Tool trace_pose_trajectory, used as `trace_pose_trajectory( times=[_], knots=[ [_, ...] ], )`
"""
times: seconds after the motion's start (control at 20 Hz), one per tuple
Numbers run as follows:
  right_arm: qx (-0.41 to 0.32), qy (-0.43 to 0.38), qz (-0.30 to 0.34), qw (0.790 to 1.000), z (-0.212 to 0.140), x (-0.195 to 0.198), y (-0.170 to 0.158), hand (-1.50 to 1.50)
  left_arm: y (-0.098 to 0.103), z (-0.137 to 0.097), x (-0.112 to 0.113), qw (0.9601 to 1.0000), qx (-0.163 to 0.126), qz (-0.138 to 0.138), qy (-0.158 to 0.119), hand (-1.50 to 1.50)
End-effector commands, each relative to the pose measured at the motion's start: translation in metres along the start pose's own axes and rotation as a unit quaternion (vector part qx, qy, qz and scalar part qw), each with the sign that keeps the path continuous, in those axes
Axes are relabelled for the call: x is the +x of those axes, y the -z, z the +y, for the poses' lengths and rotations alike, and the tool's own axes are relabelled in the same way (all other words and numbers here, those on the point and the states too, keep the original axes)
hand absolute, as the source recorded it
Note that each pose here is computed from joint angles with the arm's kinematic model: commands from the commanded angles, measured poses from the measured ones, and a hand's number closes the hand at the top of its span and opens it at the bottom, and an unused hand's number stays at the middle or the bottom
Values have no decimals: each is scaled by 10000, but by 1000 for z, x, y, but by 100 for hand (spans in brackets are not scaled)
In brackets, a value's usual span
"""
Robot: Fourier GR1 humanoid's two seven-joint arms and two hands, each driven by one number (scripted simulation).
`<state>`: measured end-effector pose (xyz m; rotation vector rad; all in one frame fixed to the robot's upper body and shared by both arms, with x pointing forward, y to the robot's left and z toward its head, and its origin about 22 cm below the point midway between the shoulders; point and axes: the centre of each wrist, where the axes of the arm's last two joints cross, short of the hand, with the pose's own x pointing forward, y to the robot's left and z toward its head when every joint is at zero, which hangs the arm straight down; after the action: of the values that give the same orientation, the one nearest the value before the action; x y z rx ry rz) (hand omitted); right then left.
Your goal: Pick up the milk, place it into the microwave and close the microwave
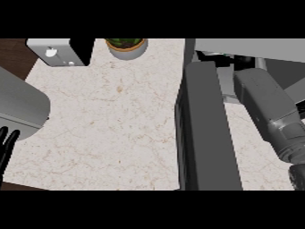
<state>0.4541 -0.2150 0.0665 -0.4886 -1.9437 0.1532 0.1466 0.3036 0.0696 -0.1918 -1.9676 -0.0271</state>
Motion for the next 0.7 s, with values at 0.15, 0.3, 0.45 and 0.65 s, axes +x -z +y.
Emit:
trace_pose_trajectory(
  times=[0.15,0.3,0.45,0.65],
  knots=[
    [-433,-1420,-293,9885,-18,-6,2,-150,11,-7,3,9995,-265,-71,134,-150],
    [-506,-1591,-269,9856,-4,-7,-4,-150,10,-5,5,9993,-202,18,329,-150],
    [-602,-1730,-305,9826,-2,-2,0,-150,19,-9,0,9992,-240,34,315,-150],
    [-374,-1480,118,9882,7,4,1,-150,23,-15,0,9986,-407,54,334,-150]
  ],
)
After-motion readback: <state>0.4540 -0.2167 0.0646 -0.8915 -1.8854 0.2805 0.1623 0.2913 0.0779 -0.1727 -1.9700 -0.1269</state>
